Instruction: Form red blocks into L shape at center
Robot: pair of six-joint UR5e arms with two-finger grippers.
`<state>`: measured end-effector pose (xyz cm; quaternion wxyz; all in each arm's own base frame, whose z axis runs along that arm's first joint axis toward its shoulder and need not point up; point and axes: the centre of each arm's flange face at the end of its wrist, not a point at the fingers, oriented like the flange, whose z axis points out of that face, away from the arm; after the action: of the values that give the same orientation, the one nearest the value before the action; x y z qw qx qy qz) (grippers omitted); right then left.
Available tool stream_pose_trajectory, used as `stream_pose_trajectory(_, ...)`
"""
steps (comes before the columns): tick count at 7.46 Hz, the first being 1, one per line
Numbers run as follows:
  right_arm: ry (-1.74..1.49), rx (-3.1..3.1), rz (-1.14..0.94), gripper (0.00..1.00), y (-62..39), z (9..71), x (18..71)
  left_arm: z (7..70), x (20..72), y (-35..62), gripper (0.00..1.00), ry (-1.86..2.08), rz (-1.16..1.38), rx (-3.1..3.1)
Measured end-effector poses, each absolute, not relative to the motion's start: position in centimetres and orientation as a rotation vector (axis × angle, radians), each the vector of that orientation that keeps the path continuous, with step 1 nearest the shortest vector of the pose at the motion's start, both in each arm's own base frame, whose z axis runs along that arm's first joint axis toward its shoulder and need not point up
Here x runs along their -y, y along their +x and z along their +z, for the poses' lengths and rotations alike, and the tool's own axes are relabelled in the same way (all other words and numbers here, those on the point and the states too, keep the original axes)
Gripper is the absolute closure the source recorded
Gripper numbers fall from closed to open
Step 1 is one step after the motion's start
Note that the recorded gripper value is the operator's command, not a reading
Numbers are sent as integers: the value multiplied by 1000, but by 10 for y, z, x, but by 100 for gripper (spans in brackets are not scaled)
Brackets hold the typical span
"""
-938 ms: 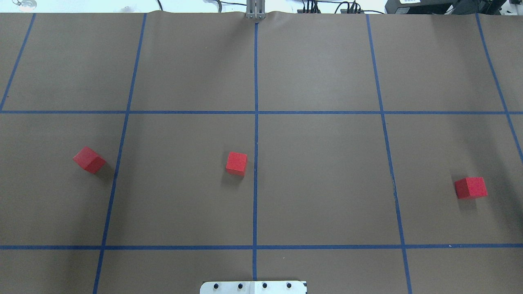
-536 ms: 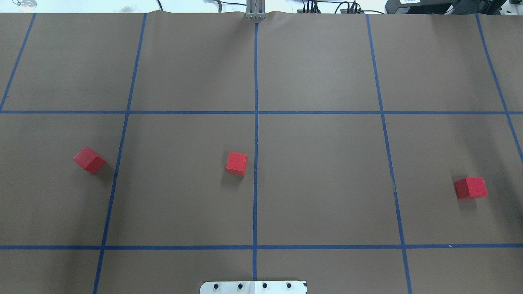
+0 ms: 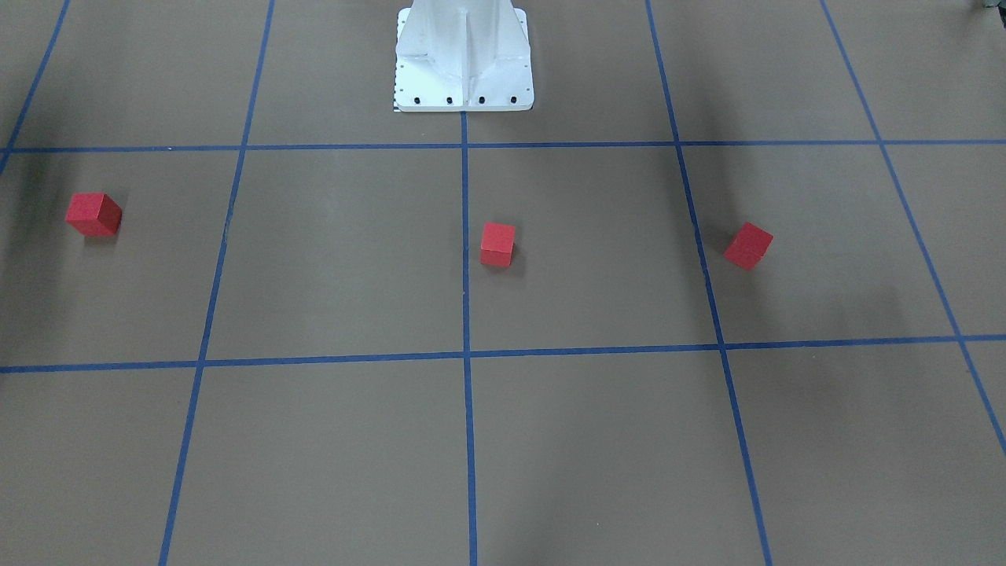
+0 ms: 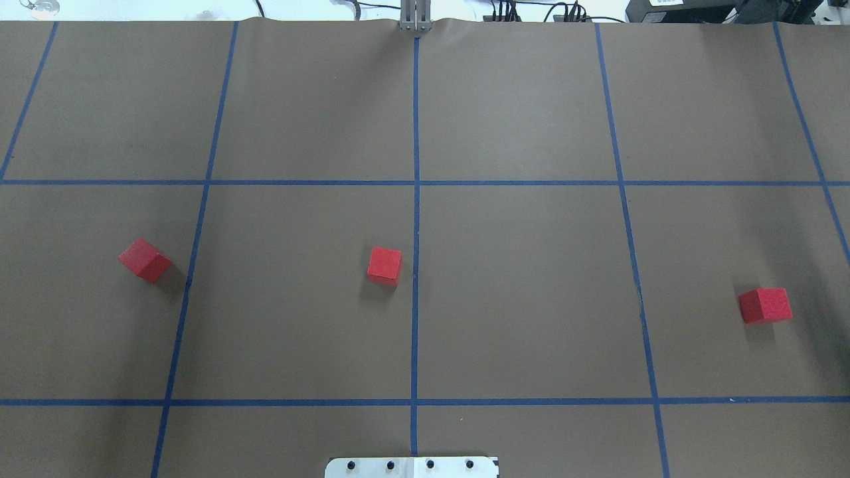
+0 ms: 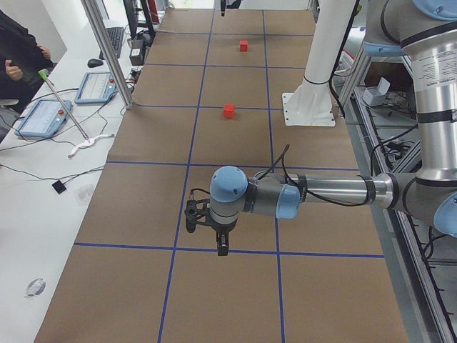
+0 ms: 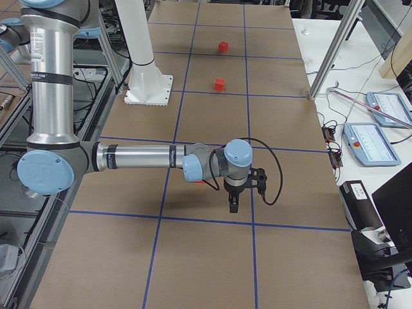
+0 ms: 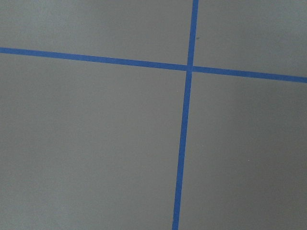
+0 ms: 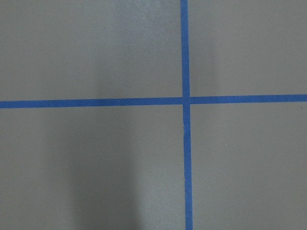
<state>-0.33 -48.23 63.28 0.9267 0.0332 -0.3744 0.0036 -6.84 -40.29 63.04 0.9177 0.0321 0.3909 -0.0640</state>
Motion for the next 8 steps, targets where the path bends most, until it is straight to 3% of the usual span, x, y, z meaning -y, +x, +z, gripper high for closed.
stream_pose_trajectory(8, 19, 885, 102, 2, -120, 597, 406, 627, 404, -68, 0, 89, -120, -811)
